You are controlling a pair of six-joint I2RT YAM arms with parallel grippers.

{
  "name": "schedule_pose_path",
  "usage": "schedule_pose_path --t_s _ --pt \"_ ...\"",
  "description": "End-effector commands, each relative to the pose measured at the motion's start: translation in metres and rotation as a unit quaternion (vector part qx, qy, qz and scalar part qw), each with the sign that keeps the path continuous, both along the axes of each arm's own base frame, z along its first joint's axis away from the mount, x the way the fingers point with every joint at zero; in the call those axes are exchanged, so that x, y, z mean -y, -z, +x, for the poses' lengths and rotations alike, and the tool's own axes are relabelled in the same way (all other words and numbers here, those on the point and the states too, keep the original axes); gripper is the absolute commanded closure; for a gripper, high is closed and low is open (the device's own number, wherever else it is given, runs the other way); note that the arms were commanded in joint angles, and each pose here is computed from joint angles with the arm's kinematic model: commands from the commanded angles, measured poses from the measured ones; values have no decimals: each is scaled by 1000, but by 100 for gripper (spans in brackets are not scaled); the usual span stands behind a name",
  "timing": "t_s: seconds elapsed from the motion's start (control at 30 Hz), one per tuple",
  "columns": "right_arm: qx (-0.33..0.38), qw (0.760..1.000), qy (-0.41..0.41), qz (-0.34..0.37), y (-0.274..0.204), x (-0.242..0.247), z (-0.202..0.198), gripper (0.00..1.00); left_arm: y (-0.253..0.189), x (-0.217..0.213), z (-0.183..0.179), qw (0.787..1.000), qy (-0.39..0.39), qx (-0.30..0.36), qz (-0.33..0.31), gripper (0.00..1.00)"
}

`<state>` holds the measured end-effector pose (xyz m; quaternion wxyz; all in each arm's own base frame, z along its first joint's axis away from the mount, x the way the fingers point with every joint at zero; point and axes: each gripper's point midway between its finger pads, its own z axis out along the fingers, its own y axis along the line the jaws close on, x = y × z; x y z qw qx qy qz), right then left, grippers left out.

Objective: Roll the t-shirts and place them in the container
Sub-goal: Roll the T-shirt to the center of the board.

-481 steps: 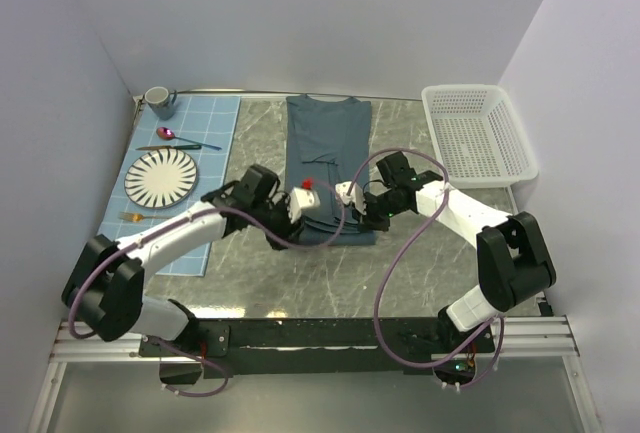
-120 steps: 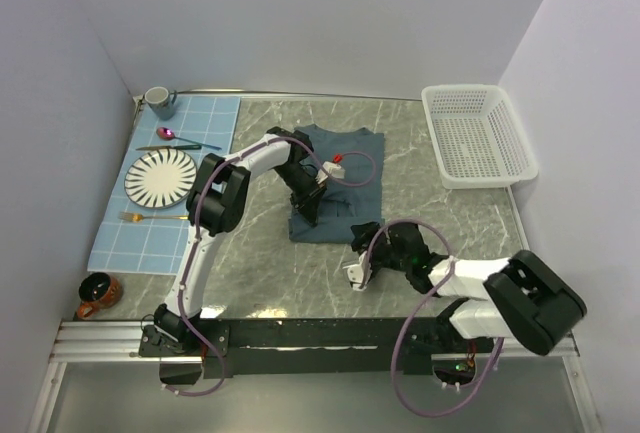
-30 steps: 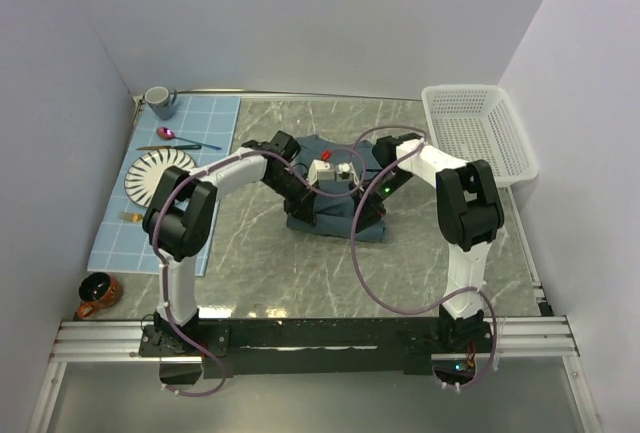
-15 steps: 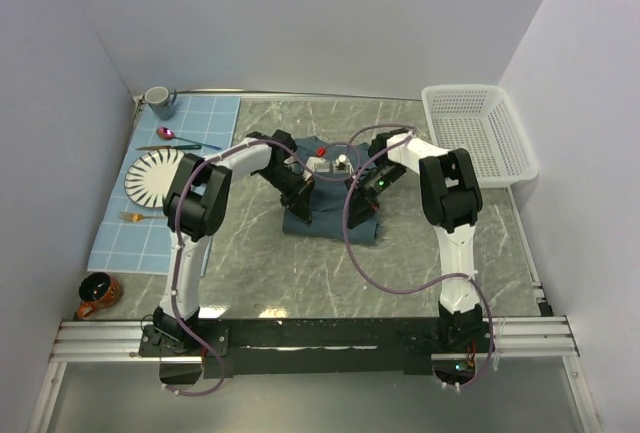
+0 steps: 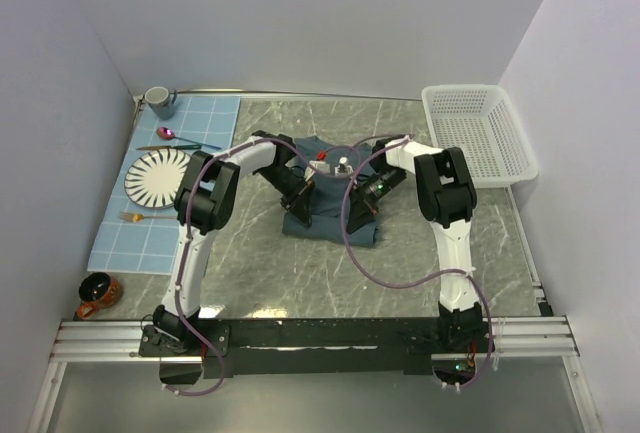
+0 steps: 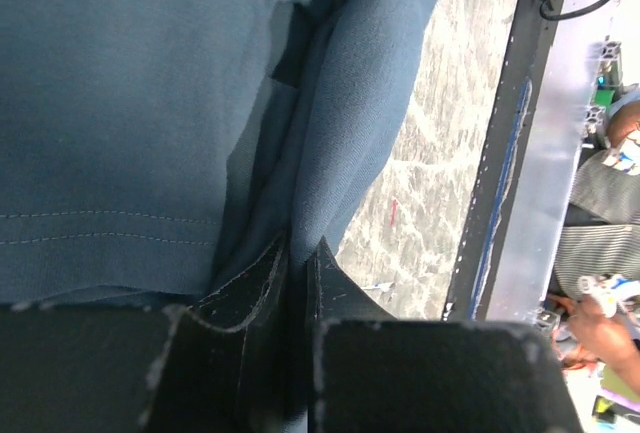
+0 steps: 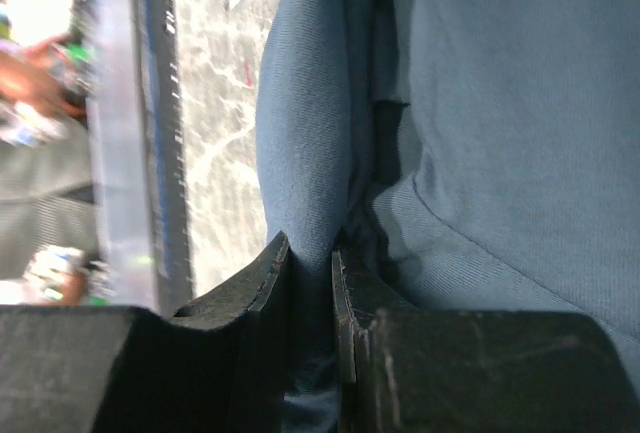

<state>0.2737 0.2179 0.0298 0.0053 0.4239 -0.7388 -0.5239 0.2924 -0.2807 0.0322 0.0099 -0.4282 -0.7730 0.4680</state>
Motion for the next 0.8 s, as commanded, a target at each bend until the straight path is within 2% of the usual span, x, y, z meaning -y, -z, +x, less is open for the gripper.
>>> schedule_pose_path --t_s 0.0,0.03,0.13,0.2,0.23,0.27,0.3,0.33,0.37,0.4,0.43,0.47,0.5,0.53,0.57,0.6,0.67,0.7,0.73,0.77 --pt "-133 988 22 -79 10 34 -30 87 32 -26 17 997 -7 18 75 92" --pt "-141 986 45 -74 5 33 -24 76 35 -26 17 997 -7 14 76 92" --pt "-157 979 124 -44 -3 42 -8 56 38 -23 19 997 -4 2 75 91" --pt "-137 976 171 -17 -14 55 10 51 38 -23 20 997 -2 -4 81 91" --pt "-135 974 184 -14 -19 58 12 1 42 -21 18 996 6 -9 85 91" --pt "-114 975 192 -8 -24 63 18 0 42 -20 20 996 13 -2 84 91" --pt "-63 977 201 -1 -43 69 26 0 43 -21 16 996 19 -8 90 91" --pt "-53 975 213 -11 -48 73 24 0 44 -19 13 995 27 -9 91 91" --pt "13 976 214 -28 -46 79 36 0 44 -18 11 995 33 -8 90 91" --pt "91 970 220 -37 -71 84 42 0 45 -17 8 995 37 -11 90 91" --pt "102 963 242 -59 -69 89 36 0 44 -14 4 995 42 -18 89 91" --pt "188 945 261 -62 -74 94 59 0 45 -14 1 995 43 -24 89 91" --pt "277 912 285 -99 -97 111 65 0 46 -12 -2 995 42 -33 89 91" --pt "294 901 296 -119 -83 117 51 0 43 -9 -8 994 43 -46 85 90" --pt "363 871 309 -120 -93 123 64 0 42 -8 -12 994 43 -55 82 90" --pt "416 845 314 -117 -113 127 59 0 41 -7 -16 994 43 -61 81 90" --pt "458 851 235 -105 -99 105 26 0 41 -4 -24 994 42 -70 77 90" --pt "498 837 208 -94 -110 98 14 0 37 -2 -25 994 40 -64 75 90" --pt "512 837 169 -91 -96 89 -3 0 38 0 -28 994 41 -63 80 90" --pt "542 827 138 -64 -100 67 -11 0 41 0 -29 993 37 -62 88 90"
